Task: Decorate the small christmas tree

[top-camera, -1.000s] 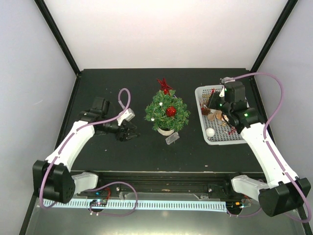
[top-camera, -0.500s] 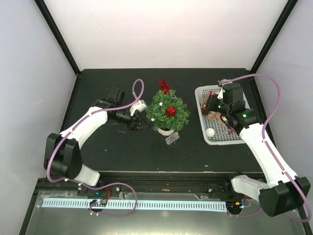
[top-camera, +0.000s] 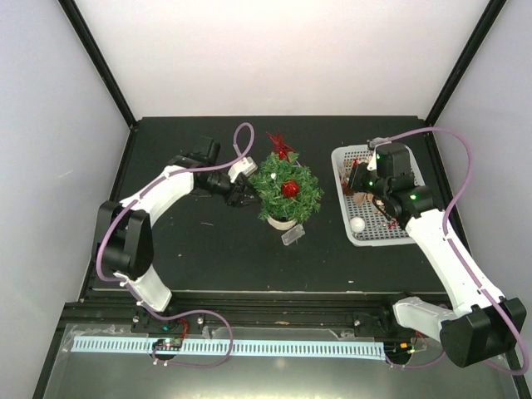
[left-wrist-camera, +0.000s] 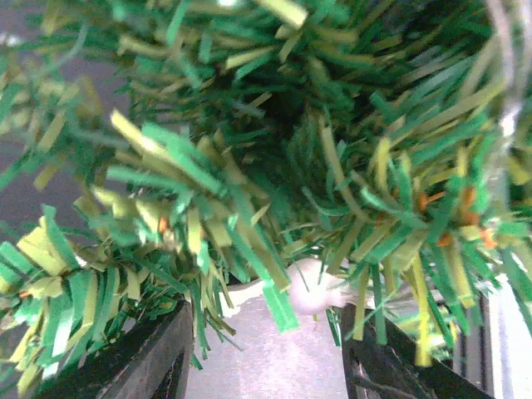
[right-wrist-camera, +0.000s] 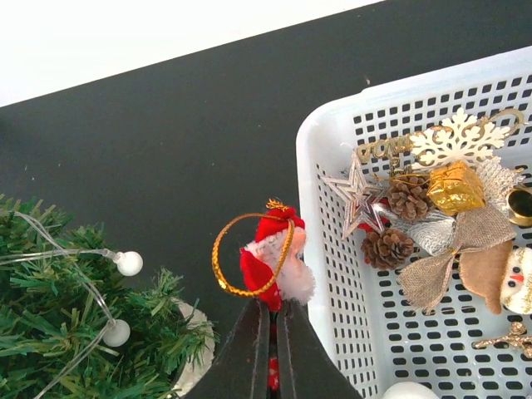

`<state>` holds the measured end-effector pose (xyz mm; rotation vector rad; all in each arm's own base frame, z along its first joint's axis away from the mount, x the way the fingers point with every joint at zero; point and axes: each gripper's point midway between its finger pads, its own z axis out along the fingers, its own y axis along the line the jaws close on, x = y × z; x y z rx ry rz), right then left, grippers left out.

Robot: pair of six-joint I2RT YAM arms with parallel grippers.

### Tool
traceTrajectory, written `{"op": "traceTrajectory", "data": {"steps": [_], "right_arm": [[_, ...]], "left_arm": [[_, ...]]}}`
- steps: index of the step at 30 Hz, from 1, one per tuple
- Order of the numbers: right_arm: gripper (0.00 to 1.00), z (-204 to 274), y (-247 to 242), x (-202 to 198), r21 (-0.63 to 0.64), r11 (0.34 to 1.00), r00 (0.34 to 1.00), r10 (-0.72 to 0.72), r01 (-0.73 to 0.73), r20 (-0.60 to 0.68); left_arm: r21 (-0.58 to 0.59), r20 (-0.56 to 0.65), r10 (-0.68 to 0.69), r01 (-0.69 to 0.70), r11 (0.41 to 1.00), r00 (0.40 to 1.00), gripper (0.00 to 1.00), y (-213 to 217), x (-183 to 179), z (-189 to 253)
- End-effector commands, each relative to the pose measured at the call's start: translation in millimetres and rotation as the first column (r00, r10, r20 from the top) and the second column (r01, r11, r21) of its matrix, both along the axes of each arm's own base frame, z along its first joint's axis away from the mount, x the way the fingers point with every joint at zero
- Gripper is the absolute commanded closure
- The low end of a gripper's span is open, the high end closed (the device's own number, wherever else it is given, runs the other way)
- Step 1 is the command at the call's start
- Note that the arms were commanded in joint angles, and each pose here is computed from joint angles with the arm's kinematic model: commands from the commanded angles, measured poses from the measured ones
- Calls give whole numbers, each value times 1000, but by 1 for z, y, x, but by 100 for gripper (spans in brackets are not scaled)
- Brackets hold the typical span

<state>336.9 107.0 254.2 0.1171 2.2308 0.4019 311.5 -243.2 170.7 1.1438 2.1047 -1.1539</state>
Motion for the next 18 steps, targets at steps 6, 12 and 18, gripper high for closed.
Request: {"op": "traceTrajectory", "data": {"steps": [6, 12, 18], "right_arm": [[99, 4, 6, -2, 3, 999, 999, 35, -35, 27], [99, 0, 7, -3, 11, 999, 999, 40, -40, 25], [99, 2, 16, -5, 34, 997, 997, 67, -68, 28]], "left_arm": [[66, 153, 67, -78, 995, 986, 48, 4, 49, 5], [91, 211, 111, -132, 987, 971, 47, 9, 74, 10], [115, 283, 144, -183, 976, 948, 46, 15, 103, 18]]}}
